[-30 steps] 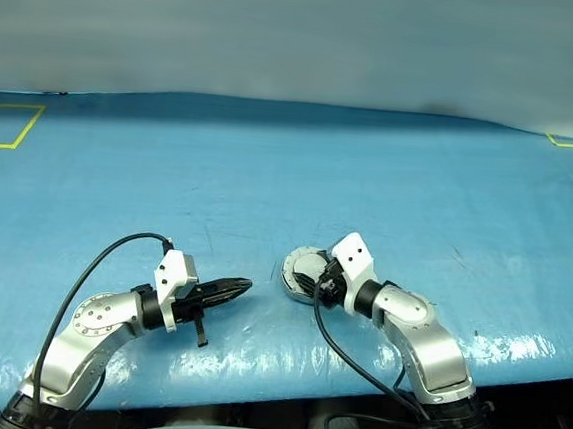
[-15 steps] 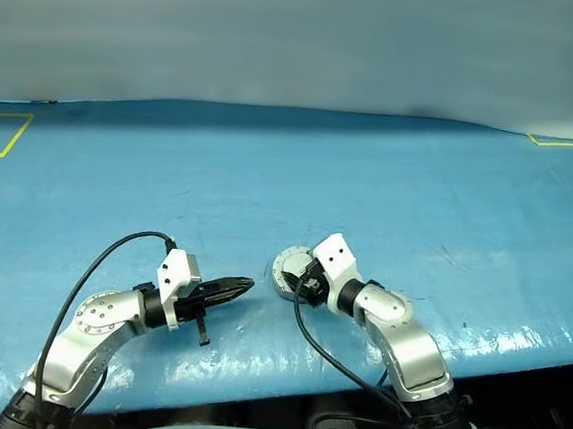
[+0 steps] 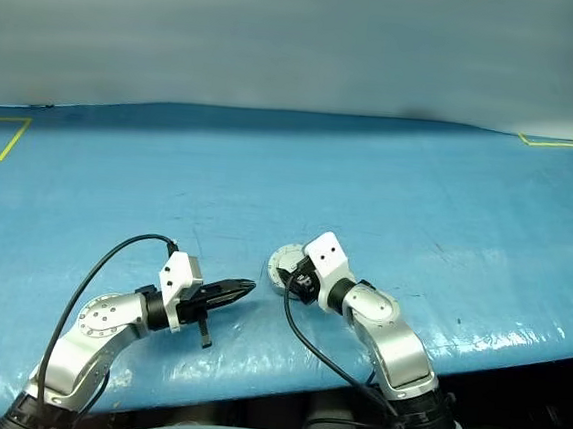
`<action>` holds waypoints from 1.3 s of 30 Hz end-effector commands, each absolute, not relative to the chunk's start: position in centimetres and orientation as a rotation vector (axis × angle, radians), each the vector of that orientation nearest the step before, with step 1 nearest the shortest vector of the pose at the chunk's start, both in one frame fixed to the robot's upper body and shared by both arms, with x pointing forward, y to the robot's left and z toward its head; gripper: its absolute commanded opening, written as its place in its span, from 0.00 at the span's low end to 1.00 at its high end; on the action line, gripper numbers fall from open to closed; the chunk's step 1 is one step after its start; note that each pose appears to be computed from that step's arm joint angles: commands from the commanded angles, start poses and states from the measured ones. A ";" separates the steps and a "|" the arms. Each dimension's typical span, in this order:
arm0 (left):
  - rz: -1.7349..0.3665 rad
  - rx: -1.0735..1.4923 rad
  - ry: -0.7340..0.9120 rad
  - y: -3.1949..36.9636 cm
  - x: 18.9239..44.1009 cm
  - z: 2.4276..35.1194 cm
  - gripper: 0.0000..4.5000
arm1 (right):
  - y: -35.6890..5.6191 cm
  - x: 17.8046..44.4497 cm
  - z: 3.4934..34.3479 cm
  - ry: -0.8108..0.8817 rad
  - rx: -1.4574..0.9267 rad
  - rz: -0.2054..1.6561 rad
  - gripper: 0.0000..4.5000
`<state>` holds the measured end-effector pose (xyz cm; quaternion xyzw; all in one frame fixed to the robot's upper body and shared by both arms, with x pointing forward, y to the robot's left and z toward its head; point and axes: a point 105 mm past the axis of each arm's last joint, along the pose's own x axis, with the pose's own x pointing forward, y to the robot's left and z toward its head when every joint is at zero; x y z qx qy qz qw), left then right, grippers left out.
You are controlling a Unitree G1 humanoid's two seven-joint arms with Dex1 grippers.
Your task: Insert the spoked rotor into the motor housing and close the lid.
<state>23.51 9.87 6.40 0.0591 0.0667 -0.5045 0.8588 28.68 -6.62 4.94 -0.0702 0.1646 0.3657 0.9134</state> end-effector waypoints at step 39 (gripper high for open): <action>-1.074 0.189 0.118 9.7 23.8 6.6 0.00 | -6.8 30.0 5.3 0.378 -0.189 0.644 0.67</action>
